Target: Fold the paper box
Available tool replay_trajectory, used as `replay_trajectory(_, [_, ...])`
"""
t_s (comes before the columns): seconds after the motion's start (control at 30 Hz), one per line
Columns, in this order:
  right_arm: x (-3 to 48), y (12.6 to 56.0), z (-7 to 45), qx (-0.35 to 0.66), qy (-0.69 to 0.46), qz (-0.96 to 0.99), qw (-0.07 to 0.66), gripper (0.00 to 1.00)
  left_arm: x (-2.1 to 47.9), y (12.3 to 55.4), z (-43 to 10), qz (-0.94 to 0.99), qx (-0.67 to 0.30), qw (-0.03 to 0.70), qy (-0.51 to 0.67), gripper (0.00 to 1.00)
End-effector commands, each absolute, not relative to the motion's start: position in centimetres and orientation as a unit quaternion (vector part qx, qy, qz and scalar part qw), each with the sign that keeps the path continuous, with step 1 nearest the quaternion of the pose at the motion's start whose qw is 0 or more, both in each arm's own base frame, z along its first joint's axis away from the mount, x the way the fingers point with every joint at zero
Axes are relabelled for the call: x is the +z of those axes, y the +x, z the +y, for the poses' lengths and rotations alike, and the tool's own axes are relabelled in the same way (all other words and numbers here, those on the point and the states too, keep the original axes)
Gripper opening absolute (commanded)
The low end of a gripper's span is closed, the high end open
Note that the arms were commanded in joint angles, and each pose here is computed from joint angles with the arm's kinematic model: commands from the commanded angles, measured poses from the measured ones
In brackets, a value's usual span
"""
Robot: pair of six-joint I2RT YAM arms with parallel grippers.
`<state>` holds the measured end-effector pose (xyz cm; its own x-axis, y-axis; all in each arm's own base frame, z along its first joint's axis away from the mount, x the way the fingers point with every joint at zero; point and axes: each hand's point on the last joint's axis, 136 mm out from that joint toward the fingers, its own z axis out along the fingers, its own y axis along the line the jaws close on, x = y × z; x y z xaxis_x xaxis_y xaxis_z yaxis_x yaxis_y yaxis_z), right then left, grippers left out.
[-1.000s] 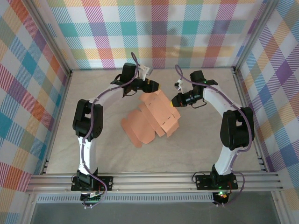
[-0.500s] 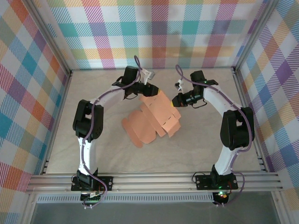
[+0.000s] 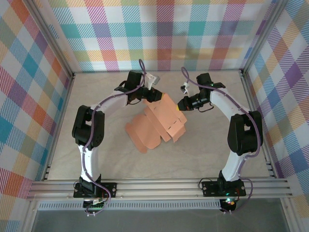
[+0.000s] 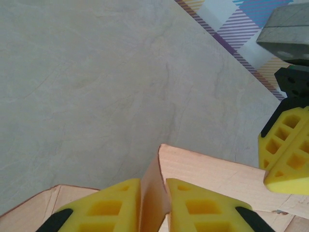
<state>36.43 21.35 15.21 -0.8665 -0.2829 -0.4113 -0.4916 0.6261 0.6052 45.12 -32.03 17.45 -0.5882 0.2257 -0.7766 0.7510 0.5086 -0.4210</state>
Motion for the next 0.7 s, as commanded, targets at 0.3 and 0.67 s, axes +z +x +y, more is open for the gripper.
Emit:
replay_trajectory(0.3, [16.0,36.3,21.8,0.393,-0.218,0.883,0.135,0.0,18.4,42.9,-32.6,0.785,-0.359,0.349,0.364,0.0])
replay_trajectory(0.67, [15.9,37.0,21.9,0.397,-0.177,0.891,0.131,0.0,18.9,42.0,-33.4,0.778,-0.275,0.429,0.368,0.0])
